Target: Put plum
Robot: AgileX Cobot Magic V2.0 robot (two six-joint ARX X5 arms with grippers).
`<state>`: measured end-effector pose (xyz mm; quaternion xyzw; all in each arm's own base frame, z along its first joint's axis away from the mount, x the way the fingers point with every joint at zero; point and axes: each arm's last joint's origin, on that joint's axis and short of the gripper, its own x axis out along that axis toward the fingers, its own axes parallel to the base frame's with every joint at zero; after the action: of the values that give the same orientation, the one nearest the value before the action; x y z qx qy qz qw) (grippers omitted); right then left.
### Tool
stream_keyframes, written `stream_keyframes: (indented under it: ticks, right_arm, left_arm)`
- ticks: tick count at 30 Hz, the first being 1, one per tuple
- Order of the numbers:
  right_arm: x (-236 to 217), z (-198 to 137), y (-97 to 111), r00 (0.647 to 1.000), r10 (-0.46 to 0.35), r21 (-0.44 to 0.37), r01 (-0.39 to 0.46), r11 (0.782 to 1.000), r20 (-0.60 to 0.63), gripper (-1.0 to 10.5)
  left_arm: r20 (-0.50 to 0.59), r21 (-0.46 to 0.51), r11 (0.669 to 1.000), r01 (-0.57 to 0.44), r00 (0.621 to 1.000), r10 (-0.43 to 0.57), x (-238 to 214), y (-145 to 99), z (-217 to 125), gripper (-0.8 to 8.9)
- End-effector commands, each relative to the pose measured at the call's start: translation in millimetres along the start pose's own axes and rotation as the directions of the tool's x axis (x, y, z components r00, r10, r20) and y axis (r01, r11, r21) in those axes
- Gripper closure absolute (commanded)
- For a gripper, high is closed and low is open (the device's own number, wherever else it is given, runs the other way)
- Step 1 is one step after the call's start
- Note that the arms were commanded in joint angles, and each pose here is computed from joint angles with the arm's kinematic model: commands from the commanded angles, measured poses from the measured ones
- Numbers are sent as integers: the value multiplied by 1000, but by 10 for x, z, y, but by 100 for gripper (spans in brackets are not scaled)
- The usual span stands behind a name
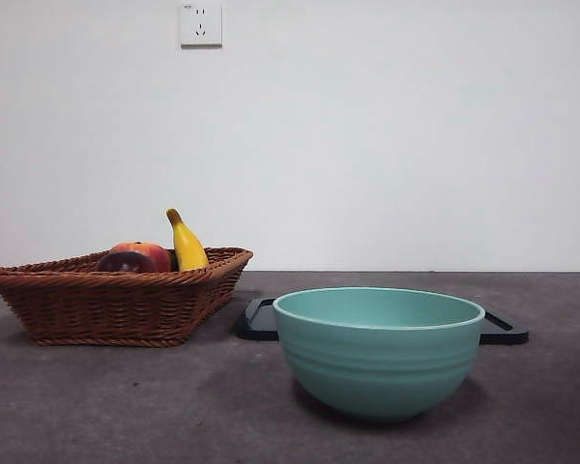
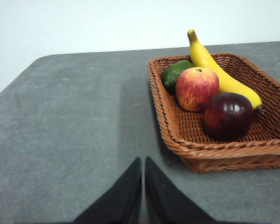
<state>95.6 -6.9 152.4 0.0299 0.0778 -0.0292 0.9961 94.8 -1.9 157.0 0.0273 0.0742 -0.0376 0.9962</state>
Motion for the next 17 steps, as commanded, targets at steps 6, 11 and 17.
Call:
stream_keyframes:
  ticks: [6,11,17]
  right_arm:
    - [3,-6,8,999,32,156,-32,987,5,941]
    - [1,-1,15,998,55,183,-55,982,6,941]
    - [-23,71,33,994,104,214,-107,971,25,941]
  left_arm:
    - [-27,-241,971,-10,1000,3,18,0,-73,804]
    - [-27,-321,947,-12,1000,3,18,0,-73,804]
    - [-6,-390,921,-6,1000,4,-4,2,1,804]
